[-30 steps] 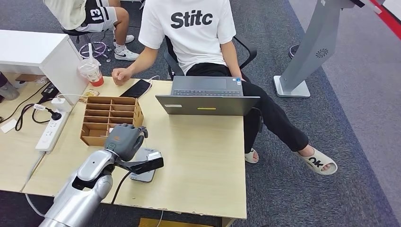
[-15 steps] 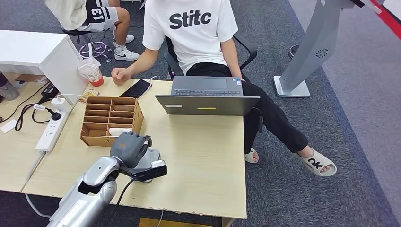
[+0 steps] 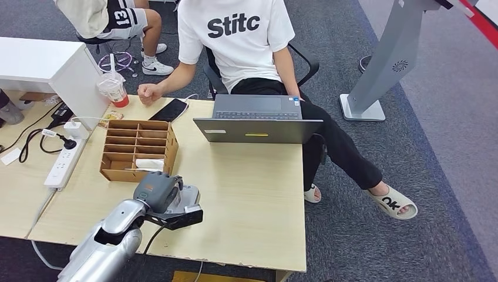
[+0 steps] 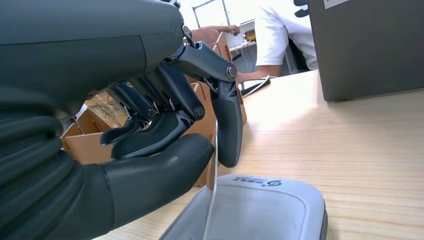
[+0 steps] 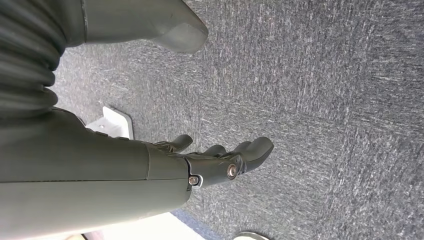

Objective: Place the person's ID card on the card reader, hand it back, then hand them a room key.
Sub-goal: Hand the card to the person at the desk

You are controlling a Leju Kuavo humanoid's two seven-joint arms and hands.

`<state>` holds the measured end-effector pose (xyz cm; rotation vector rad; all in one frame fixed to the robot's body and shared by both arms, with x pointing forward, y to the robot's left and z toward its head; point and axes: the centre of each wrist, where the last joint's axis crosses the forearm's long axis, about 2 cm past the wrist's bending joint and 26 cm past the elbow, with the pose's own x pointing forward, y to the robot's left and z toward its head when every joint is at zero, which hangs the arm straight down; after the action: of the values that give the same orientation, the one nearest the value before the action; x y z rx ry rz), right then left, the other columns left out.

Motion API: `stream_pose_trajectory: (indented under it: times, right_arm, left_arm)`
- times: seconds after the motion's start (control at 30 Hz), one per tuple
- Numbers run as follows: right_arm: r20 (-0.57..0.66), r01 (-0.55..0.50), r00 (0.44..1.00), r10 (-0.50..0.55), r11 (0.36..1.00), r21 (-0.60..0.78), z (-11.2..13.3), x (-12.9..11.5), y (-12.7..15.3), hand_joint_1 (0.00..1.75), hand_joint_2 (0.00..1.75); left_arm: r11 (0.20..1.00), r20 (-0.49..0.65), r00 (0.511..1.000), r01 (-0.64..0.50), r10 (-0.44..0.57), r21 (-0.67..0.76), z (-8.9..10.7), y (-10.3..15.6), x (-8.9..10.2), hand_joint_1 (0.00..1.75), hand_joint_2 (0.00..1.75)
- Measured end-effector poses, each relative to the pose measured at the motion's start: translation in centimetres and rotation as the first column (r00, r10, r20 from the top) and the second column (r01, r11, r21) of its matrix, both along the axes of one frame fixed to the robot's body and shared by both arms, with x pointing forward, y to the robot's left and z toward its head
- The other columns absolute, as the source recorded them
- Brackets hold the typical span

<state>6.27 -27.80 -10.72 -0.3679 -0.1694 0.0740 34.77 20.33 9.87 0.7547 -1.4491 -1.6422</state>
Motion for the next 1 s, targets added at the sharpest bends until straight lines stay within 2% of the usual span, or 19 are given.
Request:
stream_pose_trajectory:
  times: [0.3, 0.67, 1.0]
  right_arm:
    - [-0.001, -0.004, 1.000, 0.004, 1.000, 0.001, 0.0, 0.0, 0.1, 0.00, 1.75]
    - [-0.002, -0.010, 1.000, 0.010, 1.000, 0.001, 0.0, -0.1, 0.2, 0.00, 1.75]
    - [0.004, -0.010, 1.000, 0.010, 1.000, -0.002, 0.0, -0.2, 0.2, 0.00, 1.75]
  left_arm:
    - [1.000, -0.017, 1.000, -0.010, 0.011, 0.029, -0.7, 0.5, -0.2, 1.75, 1.75]
    - [0.999, 0.000, 1.000, -0.027, 0.027, 0.019, -0.6, 0.6, -0.1, 1.75, 1.75]
    - [0.999, 0.083, 0.996, -0.015, 0.019, -0.048, 2.4, 0.1, 1.1, 1.75, 1.75]
